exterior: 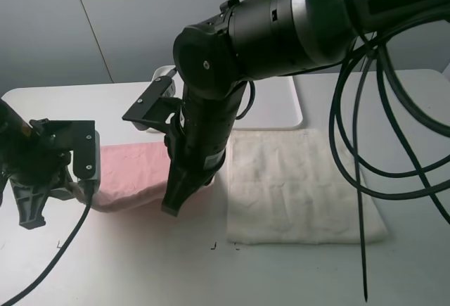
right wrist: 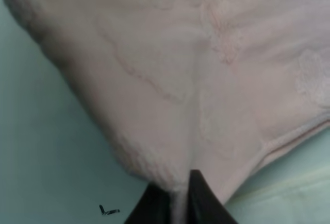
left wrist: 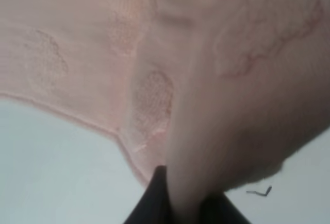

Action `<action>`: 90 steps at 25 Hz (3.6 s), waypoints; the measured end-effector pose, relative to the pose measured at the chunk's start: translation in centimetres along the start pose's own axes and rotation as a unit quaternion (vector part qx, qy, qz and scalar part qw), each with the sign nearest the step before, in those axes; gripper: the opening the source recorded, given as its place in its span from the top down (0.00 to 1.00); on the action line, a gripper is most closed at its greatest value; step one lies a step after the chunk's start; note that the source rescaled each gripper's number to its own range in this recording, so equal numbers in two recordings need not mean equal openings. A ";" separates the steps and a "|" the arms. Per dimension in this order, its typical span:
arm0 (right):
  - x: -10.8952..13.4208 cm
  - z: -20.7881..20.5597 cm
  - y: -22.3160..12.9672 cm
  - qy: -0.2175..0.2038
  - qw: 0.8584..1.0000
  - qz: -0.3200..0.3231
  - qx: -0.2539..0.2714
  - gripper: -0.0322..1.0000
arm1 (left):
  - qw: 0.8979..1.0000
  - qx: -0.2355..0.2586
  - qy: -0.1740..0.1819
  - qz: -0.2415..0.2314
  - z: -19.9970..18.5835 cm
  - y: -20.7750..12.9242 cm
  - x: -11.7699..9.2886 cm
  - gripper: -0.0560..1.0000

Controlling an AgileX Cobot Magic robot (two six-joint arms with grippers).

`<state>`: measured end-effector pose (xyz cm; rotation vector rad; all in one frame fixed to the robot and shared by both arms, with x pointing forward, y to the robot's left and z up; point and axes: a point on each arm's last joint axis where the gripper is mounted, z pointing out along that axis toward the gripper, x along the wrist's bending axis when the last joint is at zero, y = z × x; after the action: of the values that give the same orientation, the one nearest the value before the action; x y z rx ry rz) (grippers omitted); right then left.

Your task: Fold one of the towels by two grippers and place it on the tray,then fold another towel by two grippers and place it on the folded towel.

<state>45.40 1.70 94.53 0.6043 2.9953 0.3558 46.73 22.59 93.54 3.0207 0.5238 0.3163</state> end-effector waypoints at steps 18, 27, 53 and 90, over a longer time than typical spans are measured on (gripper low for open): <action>-2.9 1.5 1.3 -0.149 0.983 0.076 -0.079 0.97 | 0.956 -0.094 0.087 -0.264 -0.2 -0.9 3.5 0.93; -6.0 3.8 1.2 -0.162 0.972 0.125 -0.117 0.95 | 0.941 -0.129 0.111 -0.292 1.4 -0.8 4.8 0.90; -8.9 1.5 1.7 -0.023 0.960 0.276 -0.046 0.00 | 0.866 0.010 0.016 -0.500 2.9 -1.4 12.1 0.08; -10.8 3.8 3.4 0.014 0.953 0.301 -0.006 0.00 | 0.839 0.059 -0.019 -0.540 8.5 -1.2 12.5 0.08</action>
<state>56.98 1.35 91.83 1.5186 2.7571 0.4078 59.69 27.78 87.48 2.2694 2.0940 0.1273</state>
